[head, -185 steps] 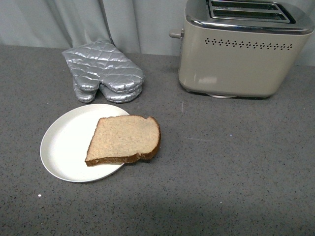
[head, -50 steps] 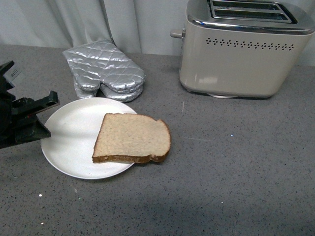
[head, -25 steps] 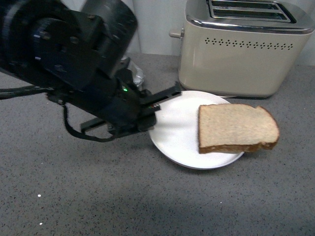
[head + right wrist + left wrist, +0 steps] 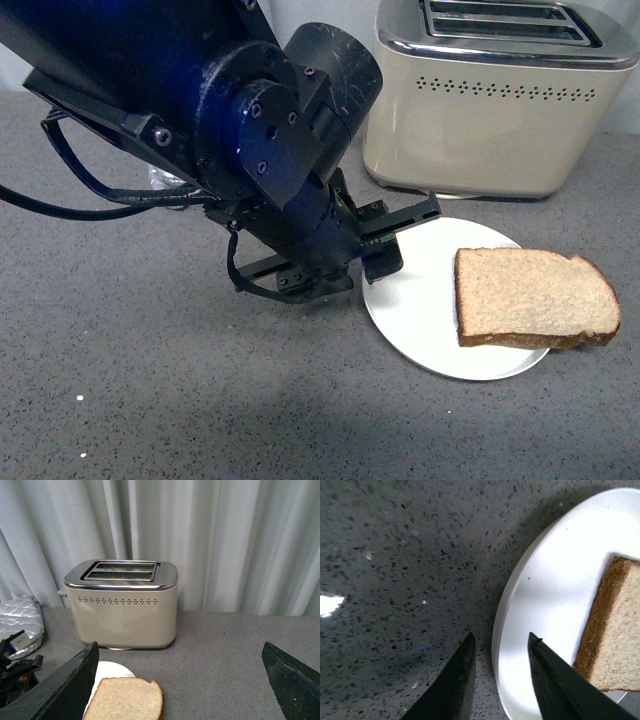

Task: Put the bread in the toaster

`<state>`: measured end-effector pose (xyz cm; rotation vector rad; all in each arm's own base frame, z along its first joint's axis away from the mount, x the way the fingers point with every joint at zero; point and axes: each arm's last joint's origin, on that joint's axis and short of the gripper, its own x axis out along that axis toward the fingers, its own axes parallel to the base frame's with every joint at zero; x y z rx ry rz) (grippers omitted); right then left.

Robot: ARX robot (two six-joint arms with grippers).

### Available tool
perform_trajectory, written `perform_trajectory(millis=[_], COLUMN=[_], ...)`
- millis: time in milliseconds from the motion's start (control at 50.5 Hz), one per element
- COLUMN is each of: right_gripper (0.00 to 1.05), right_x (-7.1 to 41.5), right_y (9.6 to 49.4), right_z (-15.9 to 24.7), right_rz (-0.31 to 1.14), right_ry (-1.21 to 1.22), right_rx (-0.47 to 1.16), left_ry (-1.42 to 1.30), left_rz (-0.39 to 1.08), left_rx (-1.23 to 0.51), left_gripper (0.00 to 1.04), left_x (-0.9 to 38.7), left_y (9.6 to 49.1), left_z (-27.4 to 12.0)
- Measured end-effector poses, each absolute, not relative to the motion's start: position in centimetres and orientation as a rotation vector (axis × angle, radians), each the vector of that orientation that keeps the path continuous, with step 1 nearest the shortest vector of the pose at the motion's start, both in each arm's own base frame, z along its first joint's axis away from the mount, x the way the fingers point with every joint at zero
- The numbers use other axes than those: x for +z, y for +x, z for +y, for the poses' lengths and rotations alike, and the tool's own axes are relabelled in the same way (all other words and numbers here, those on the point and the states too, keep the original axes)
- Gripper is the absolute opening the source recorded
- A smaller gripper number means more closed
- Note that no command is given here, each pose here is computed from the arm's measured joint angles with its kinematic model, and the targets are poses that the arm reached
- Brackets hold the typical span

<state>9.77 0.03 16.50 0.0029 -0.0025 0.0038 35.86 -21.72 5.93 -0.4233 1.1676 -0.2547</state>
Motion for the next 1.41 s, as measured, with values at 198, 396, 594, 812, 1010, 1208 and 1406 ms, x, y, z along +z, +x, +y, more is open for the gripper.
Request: perform_trajectory(millis=[198, 396, 594, 812, 1010, 1208, 1406], right_gripper=[0.95, 0.95, 0.95, 0.95, 0.95, 0.95, 0.95], right_x=[16.5, 16.5, 16.5, 16.5, 16.5, 16.5, 16.5], right_y=[9.8, 9.8, 9.8, 9.8, 9.8, 9.8, 9.8], right_z=[0.0, 0.0, 0.0, 0.0, 0.0, 0.0, 0.0], right_rz=[-0.002, -0.002, -0.002, -0.002, -0.002, -0.002, -0.002], right_ry=[0.003, 0.003, 0.003, 0.003, 0.002, 0.003, 0.002], right_rx=[0.004, 0.004, 0.004, 0.002, 0.004, 0.004, 0.004], left_ry=[-0.387, -0.339, -0.309, -0.112, -0.024, -0.013, -0.007], left_rz=[1.035, 0.787, 0.561, 0.094, 0.016, 0.011, 0.013], left_rx=[-0.174, -0.099, 0.015, -0.003, -0.007, -0.008, -0.003], left_gripper=[0.59, 0.88, 0.98, 0.66, 0.25, 0.04, 0.04], left_x=[7.8, 11.0, 13.9, 14.9, 16.1, 16.2, 16.2], left_y=[35.0, 33.1, 27.7, 23.1, 19.8, 17.7, 15.8], left_z=[-19.9, -16.6, -11.4, -6.6, -3.9, -2.4, -1.4])
